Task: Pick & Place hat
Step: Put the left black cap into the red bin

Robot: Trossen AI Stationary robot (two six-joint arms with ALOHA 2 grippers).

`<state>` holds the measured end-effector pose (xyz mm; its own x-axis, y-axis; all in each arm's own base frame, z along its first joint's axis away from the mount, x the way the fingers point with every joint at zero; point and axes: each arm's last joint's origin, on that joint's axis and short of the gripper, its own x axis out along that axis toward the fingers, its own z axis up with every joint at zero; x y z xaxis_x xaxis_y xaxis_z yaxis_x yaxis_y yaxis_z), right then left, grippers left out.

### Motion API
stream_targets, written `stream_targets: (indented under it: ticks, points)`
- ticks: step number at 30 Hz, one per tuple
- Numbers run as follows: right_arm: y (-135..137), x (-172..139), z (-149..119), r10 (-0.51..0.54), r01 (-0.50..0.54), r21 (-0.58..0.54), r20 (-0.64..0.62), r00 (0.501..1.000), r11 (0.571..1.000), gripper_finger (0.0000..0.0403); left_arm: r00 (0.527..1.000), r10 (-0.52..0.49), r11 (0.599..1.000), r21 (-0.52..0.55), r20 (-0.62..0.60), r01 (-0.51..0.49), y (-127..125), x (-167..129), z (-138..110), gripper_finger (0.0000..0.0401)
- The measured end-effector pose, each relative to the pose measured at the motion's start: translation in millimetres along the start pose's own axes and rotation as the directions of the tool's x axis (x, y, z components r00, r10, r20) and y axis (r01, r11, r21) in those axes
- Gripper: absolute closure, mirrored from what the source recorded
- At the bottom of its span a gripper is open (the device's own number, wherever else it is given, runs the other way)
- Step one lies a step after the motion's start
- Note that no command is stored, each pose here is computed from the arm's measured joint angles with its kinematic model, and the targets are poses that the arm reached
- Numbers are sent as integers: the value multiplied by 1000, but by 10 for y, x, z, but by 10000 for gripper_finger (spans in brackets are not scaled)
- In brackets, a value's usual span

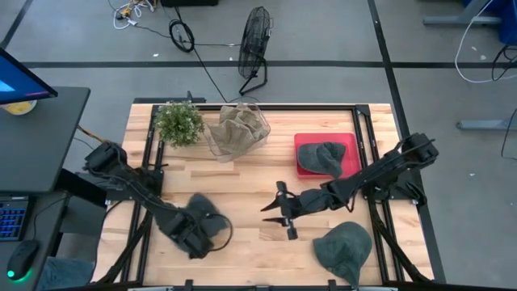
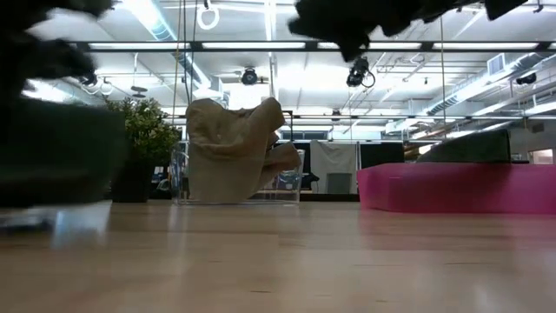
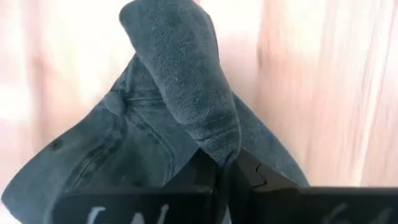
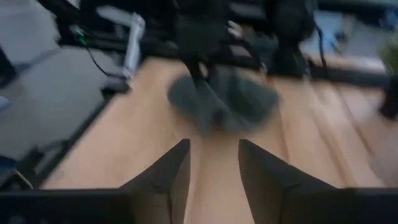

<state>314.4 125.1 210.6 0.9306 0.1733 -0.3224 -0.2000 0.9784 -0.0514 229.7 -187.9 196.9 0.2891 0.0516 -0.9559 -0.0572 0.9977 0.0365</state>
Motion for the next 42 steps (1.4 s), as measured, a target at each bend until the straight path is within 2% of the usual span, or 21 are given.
stream_targets:
  ticks: [3,8,15,23,28,31,34,37,40,42]
  points:
    - [35,114,52,44,-37,-83,89,995,996,246,996,8,999,48,89,-12,79,-61,230,384]
    - [56,302,262,48,-29,-171,110,993,985,194,981,-20,994,110,195,-2,285,-41,551,393]
    - [-87,508,240,0,-12,-117,-100,995,993,132,959,-5,984,174,284,-46,525,-6,790,386]
    - [-328,572,69,-96,82,-66,-237,967,994,138,947,0,967,243,321,-82,580,-5,857,388]
    - [-401,577,53,-110,106,-28,-250,962,994,160,943,-5,962,260,334,-87,572,-10,869,386]
    - [-409,577,49,-108,111,-3,-255,961,994,192,942,-1,963,253,334,-89,581,-8,872,384]
    - [-400,571,25,-67,72,7,-279,958,997,243,937,27,964,240,347,-117,591,-10,879,376]
    - [-383,563,-4,-12,20,24,-308,951,1000,307,926,87,960,216,368,-176,609,-13,885,364]
    - [-375,563,-5,24,-6,57,-309,951,998,374,922,109,965,185,372,-188,641,-10,898,349]
    - [-378,562,-8,19,1,65,-313,950,998,388,923,114,971,155,369,-182,661,-6,904,336]
